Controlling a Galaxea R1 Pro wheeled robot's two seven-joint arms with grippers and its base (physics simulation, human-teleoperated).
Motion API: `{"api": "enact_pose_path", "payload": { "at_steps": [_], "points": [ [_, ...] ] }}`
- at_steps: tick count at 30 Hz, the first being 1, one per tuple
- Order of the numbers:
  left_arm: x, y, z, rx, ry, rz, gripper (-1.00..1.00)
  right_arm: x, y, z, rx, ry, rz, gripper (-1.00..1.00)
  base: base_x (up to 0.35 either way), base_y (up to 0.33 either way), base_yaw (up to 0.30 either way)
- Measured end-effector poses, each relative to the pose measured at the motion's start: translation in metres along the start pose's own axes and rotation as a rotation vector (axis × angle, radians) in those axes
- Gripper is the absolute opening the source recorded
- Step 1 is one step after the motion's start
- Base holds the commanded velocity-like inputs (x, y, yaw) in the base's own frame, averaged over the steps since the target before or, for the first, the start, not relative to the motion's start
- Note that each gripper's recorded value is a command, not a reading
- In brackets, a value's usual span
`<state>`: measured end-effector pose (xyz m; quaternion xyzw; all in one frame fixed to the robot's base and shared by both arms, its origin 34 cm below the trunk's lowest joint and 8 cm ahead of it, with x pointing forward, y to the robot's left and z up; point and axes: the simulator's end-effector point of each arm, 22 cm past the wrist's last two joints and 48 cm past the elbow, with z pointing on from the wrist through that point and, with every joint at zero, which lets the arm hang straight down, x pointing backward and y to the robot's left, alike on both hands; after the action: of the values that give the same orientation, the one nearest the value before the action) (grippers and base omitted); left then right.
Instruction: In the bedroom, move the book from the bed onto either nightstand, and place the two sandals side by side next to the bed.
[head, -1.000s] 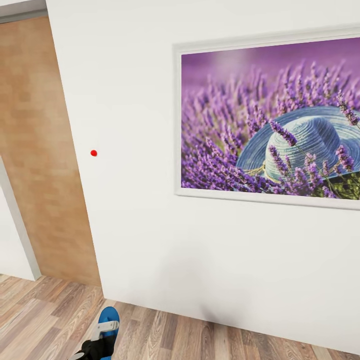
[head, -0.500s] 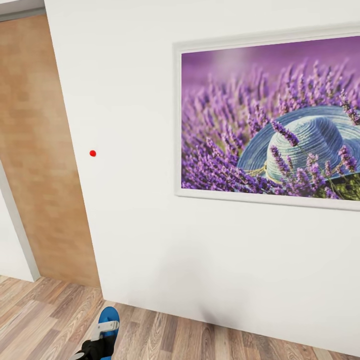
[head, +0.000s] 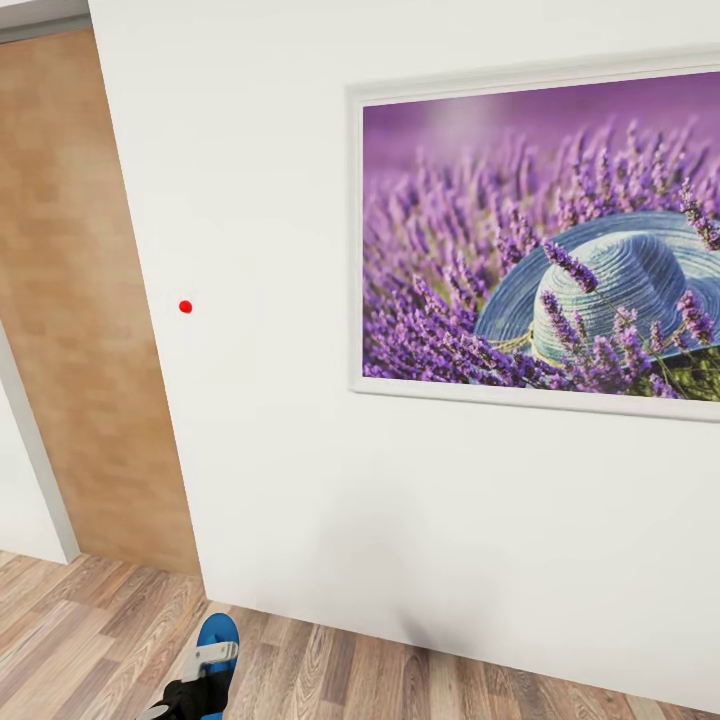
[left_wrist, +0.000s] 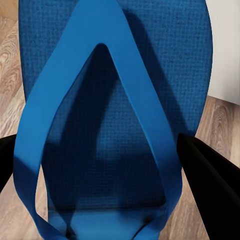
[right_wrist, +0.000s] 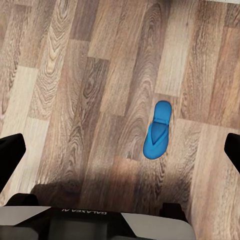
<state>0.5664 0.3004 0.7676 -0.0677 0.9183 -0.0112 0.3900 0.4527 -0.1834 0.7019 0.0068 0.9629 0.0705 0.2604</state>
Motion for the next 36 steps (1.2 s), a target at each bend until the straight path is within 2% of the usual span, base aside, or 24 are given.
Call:
{"api": "enact_pose_path", "payload": {
  "at_steps": [18,29,36],
  "points": [
    [0.0001,0.0000,0.0000,0.000,0.000,0.000,-1.00,0.0001,0.0004,0.0000,0.000,0.000,-0.004,1.00,0.000,0.000,-0.004],
    [0.0001,-0.0001,0.0000,0.000,0.001,0.000,-1.00,0.0001,0.0011,0.0000,-0.001,0.000,-0.005,1.00,0.000,0.000,-0.181],
    [0.0000,0.0000,-0.0002,0.000,0.000,0.000,-1.00,0.0002,0.0013,-0.0001,-0.001,0.000,-0.006,1.00,0.075,0.030,-0.075]
  ]
}}
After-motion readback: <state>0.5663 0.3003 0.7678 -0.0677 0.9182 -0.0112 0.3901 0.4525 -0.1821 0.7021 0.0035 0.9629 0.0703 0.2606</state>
